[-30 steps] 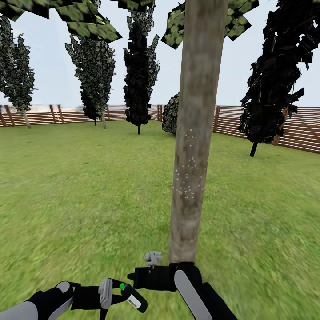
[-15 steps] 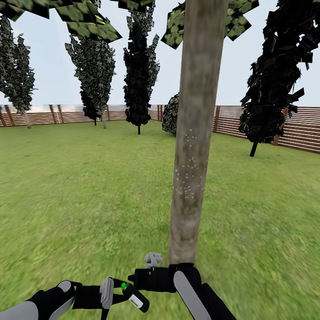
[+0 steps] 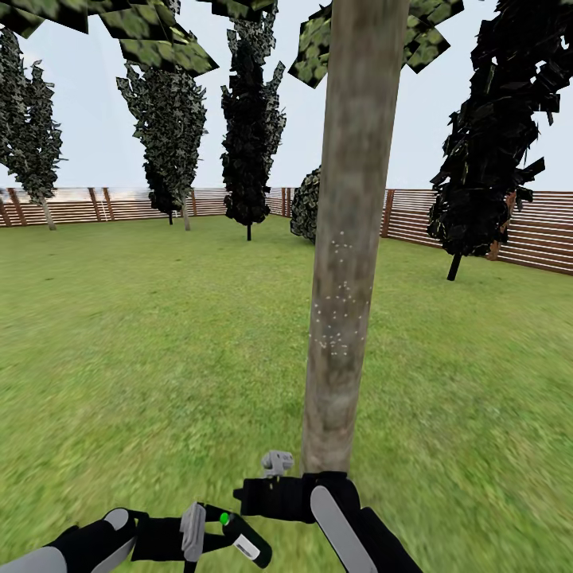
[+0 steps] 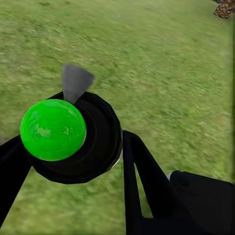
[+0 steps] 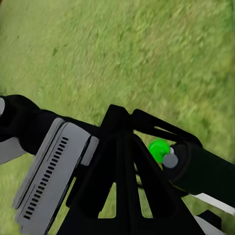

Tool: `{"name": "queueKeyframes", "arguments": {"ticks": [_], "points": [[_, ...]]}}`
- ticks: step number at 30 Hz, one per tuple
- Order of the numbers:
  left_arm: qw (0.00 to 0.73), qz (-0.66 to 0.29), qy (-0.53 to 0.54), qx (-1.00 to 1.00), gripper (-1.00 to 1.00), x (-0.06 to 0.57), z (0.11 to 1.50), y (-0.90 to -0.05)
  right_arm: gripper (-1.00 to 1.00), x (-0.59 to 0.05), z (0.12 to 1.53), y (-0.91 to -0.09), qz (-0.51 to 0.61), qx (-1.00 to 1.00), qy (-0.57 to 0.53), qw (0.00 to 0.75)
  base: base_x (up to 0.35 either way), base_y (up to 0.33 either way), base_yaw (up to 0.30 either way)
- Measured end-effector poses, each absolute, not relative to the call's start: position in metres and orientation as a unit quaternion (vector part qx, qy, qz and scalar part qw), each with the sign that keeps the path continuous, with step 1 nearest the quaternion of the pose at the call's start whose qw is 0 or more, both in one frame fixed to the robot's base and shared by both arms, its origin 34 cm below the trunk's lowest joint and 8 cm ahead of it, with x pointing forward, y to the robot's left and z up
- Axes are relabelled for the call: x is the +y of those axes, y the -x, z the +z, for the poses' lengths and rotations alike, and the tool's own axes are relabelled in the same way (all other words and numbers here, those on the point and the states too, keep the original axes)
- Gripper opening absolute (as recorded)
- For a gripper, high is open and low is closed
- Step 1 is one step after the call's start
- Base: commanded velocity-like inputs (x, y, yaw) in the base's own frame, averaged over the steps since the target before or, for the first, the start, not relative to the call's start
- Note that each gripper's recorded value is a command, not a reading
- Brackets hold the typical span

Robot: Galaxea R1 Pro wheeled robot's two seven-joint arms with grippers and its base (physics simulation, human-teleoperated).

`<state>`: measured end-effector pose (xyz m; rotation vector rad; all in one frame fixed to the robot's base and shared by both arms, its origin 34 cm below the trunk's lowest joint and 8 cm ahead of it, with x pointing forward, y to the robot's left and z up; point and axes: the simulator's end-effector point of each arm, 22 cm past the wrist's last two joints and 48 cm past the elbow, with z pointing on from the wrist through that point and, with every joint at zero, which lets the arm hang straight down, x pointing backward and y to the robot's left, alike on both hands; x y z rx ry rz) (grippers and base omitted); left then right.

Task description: In the garden, pick up the pesticide atomizer on the floor and spray pesticide onto both trees until each tree trunk is fully covered.

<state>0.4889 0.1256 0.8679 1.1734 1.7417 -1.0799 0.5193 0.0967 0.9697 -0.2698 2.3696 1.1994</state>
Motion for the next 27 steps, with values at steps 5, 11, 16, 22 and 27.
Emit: {"name": "queueKeyframes", "arguments": {"ticks": [5, 11, 16, 22, 27], "points": [[0.382, -0.428, -0.461, 0.677, -1.0, 0.121, 0.871, -0.487, -1.0, 0.095, 0.962, -0.518, 0.432, 0.868, 0.095, 0.227, 0.0, 0.0, 0.0], [0.386, -0.433, -0.463, 0.67, -1.0, 0.115, 0.876, -0.487, -1.0, 0.094, 0.956, -0.516, 0.428, 0.871, 0.093, 0.221, 0.0, 0.0, 0.0], [0.386, -0.433, -0.463, 0.67, -1.0, 0.115, 0.876, -0.487, -1.0, 0.094, 0.954, -0.516, 0.427, 0.872, 0.093, 0.22, 0.0, 0.0, 0.0], [0.386, -0.433, -0.463, 0.67, -1.0, 0.115, 0.876, -0.487, -1.0, 0.093, 0.952, -0.515, 0.426, 0.873, 0.092, 0.218, 0.0, 0.0, 0.0], [0.387, -0.435, -0.464, 0.668, -1.0, 0.113, 0.878, -0.486, -1.0, 0.093, 0.949, -0.514, 0.425, 0.874, 0.091, 0.215, 0.0, 0.0, 0.0]]}}
